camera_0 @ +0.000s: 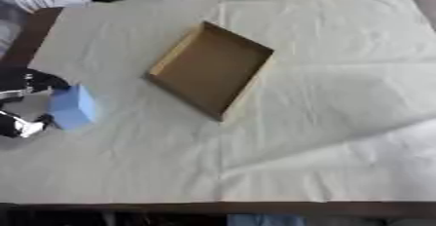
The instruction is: Pick up objects on the table and place them in the box.
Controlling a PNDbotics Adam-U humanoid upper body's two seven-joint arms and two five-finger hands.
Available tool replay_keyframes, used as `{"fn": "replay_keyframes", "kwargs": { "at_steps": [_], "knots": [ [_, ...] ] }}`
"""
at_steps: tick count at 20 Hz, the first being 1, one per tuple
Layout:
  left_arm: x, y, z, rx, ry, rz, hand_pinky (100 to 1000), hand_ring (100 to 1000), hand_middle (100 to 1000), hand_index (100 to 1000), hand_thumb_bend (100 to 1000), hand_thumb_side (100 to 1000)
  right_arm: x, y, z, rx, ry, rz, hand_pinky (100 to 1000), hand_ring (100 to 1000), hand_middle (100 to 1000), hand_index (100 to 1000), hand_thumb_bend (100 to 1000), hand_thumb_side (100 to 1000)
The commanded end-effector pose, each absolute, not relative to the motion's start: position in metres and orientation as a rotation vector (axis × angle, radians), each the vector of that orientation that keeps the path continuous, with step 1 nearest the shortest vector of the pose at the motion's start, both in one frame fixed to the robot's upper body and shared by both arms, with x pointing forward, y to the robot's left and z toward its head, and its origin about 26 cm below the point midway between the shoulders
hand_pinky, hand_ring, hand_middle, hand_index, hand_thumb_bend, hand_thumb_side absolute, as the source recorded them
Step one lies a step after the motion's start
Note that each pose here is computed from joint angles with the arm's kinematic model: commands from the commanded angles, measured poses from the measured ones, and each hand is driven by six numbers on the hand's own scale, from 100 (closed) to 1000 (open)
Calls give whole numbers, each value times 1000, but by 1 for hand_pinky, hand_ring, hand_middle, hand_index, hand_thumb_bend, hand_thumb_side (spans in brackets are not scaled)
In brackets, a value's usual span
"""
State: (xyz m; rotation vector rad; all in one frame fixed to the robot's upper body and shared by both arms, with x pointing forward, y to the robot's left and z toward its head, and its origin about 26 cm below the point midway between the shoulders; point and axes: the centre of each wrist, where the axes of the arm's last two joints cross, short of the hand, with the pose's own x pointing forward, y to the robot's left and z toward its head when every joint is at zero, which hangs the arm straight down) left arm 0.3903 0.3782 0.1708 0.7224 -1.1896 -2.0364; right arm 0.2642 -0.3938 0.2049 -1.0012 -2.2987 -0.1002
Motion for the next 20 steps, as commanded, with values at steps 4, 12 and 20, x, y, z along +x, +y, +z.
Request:
{"fn": "replay_keyframes", "kwargs": {
  "at_steps": [4,12,20],
  "knots": [
    [392,380,189,808,-1233,-1984,981,937,925,994,100,874,262,-395,213,-1006,-2325,-98,675,723,586,791,100,557],
    [392,378,192,871,-1264,-1966,988,942,929,999,101,1000,262,-395,212,-998,-2326,-95,675,723,584,789,100,557],
    [396,375,183,876,-1223,-1988,990,944,932,1000,102,1000,263,-395,212,-988,-2328,-93,674,723,583,789,100,556]
  ]
}}
